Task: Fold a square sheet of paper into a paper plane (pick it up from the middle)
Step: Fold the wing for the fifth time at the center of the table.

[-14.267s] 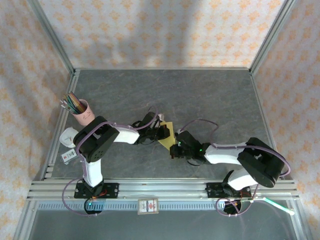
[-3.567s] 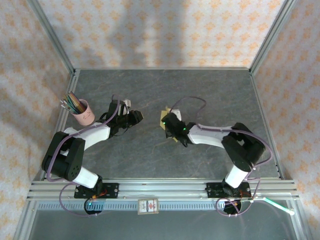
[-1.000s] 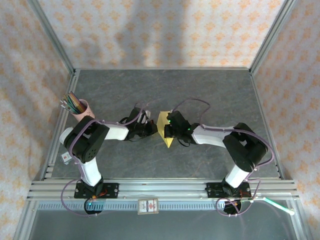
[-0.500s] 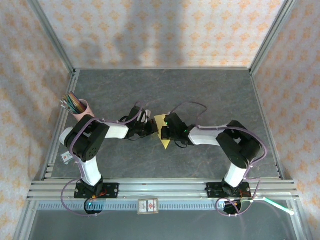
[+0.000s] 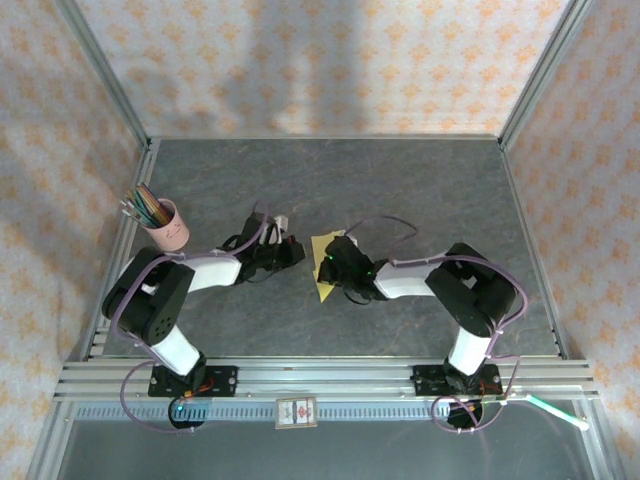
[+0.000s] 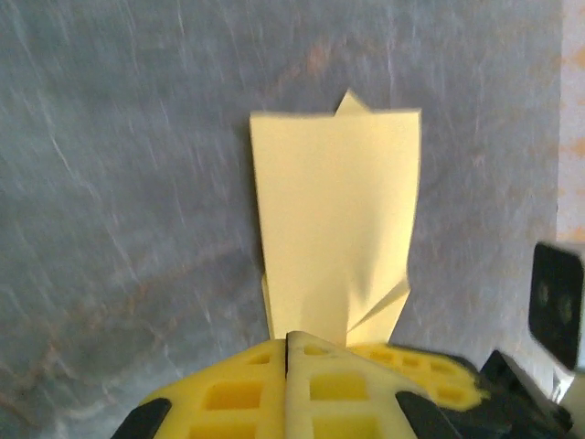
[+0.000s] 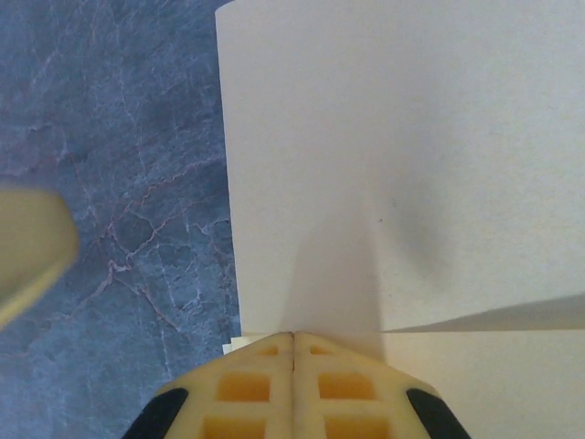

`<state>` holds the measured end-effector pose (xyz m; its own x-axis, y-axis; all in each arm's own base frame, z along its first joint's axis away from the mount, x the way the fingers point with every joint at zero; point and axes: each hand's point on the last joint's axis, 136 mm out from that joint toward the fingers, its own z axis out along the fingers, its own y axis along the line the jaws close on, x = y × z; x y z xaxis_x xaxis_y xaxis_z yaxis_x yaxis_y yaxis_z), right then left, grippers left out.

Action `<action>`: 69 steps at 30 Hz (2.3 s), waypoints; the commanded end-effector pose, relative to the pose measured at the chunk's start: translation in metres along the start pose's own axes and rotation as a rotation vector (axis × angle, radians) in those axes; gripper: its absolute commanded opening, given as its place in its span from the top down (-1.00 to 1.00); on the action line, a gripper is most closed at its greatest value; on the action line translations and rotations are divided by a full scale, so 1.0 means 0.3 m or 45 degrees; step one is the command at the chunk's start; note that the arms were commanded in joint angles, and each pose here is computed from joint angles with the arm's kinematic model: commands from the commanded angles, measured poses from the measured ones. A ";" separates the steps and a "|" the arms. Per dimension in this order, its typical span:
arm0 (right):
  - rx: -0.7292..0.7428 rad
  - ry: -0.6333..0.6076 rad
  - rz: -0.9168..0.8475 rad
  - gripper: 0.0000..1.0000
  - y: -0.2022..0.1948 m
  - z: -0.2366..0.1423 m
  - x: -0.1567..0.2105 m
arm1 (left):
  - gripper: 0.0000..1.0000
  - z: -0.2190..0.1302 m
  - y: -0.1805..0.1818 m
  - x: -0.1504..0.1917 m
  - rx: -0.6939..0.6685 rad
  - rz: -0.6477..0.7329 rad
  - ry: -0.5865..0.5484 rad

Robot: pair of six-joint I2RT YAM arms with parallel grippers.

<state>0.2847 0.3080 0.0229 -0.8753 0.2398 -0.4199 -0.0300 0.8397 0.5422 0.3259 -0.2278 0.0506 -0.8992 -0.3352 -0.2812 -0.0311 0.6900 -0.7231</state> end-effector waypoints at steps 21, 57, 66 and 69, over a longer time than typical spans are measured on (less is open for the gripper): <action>-0.102 -0.140 0.390 0.96 0.002 -0.046 -0.028 | 1.00 0.082 -0.087 0.260 0.215 -0.150 0.182; -0.011 0.057 0.017 0.29 -0.201 -0.204 -0.093 | 1.00 0.107 0.100 0.284 -0.164 0.039 0.235; -0.012 0.098 0.034 0.24 -0.220 -0.176 -0.062 | 1.00 0.101 0.092 0.278 -0.161 0.048 0.228; 0.011 0.093 0.032 0.23 -0.234 -0.173 -0.061 | 1.00 0.099 0.088 0.278 -0.157 0.051 0.227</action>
<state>0.2769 0.2245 0.0359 -0.9116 0.2250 -0.3440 -0.0058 0.8297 0.5582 0.2612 -0.2836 0.0165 -0.9760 -0.1469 -0.1605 0.0172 0.6831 -0.7302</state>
